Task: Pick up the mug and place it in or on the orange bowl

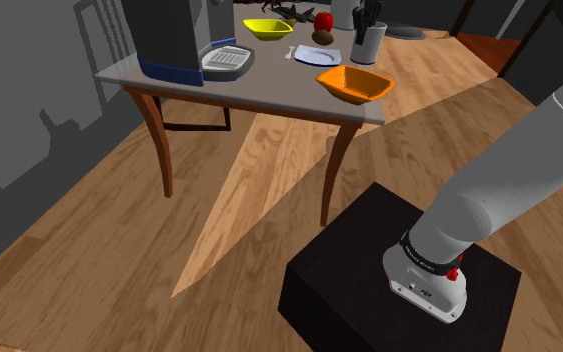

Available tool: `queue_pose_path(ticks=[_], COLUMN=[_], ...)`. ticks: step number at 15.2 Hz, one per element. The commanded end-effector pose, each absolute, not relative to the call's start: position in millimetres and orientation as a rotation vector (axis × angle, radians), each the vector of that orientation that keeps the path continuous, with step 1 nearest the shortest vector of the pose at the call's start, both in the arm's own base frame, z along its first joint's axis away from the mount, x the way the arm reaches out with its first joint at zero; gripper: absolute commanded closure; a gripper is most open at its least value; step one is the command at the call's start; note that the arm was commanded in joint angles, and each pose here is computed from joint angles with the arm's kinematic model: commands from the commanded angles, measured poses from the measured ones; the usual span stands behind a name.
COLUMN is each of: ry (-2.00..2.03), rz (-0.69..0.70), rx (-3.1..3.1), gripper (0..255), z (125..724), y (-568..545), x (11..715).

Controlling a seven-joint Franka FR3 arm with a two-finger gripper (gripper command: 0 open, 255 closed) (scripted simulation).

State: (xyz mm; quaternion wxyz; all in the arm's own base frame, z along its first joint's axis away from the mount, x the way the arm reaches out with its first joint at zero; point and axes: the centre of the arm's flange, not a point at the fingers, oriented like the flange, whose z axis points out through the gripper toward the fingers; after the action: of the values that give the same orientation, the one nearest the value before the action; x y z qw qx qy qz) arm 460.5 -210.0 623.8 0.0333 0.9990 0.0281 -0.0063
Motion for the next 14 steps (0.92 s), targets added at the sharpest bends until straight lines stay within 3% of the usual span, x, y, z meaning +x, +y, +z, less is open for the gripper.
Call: queue_pose_path(ticks=[1,14], ry=[0.087,0.087], rz=[-0.018,-0.018], rx=[3.073,3.073], gripper=[255,255], z=[614,563], y=[-210,-210], x=[460,460])
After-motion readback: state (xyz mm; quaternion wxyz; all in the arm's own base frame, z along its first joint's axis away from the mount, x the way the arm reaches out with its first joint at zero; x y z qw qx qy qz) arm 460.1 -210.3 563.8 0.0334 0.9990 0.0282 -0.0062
